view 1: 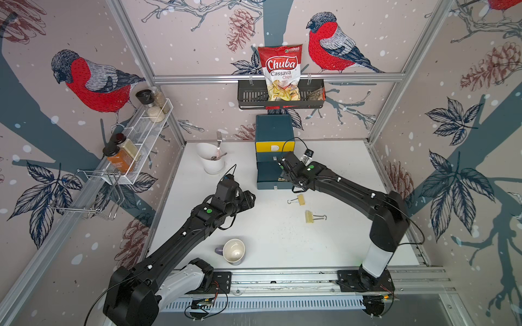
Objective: Put the binder clips in the drawer according to color
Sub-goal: Pick up the binder clip at the center of the board.
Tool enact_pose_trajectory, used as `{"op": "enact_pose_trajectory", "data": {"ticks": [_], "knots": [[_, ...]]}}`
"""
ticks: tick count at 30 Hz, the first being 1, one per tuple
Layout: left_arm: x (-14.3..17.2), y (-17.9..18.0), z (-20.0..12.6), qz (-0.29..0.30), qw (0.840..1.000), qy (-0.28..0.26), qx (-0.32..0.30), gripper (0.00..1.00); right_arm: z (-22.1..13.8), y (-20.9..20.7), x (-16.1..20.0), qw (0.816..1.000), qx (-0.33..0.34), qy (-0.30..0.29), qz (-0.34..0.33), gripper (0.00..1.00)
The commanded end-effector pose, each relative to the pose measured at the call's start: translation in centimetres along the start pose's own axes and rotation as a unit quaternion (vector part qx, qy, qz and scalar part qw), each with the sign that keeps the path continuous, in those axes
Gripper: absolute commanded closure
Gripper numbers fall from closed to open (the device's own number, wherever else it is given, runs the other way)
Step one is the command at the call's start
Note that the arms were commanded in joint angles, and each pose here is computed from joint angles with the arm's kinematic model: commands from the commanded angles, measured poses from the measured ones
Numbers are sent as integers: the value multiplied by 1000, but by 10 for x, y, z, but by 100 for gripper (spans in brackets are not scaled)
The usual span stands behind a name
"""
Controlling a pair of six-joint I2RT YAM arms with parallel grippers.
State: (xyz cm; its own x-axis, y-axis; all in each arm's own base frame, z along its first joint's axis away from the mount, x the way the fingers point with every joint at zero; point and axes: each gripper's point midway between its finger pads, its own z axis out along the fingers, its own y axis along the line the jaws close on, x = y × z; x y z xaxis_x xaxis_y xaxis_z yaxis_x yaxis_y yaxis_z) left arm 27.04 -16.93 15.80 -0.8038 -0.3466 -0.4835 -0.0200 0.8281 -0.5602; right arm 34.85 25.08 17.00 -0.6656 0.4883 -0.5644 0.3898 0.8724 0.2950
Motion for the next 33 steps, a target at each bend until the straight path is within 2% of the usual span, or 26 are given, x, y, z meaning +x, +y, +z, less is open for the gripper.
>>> {"op": "enact_pose_trajectory", "data": {"ticks": [1, 4, 9, 16, 21, 33], "knots": [[-5, -1, 0, -5, 1000, -14, 0, 38, -6, -57, 28, 982, 74, 65, 162, 3], [-4, -3, -1, -6, 1000, -16, 0, 38, -3, -95, 45, 957, 123, 123, 234, 0], [-4, -7, -3, -7, 1000, -21, 0, 38, 8, -124, 60, 920, 164, 194, 299, 0], [-2, -11, -2, -7, 1000, -26, -4, 40, 17, -141, 76, 889, 177, 227, 357, 0], [0, -12, -1, -6, 1000, -27, -7, 40, 37, -146, 90, 865, 192, 263, 383, 0], [6, -9, 5, -1, 1000, -19, -16, 41, 50, -136, 102, 845, 197, 291, 403, 0]]}}
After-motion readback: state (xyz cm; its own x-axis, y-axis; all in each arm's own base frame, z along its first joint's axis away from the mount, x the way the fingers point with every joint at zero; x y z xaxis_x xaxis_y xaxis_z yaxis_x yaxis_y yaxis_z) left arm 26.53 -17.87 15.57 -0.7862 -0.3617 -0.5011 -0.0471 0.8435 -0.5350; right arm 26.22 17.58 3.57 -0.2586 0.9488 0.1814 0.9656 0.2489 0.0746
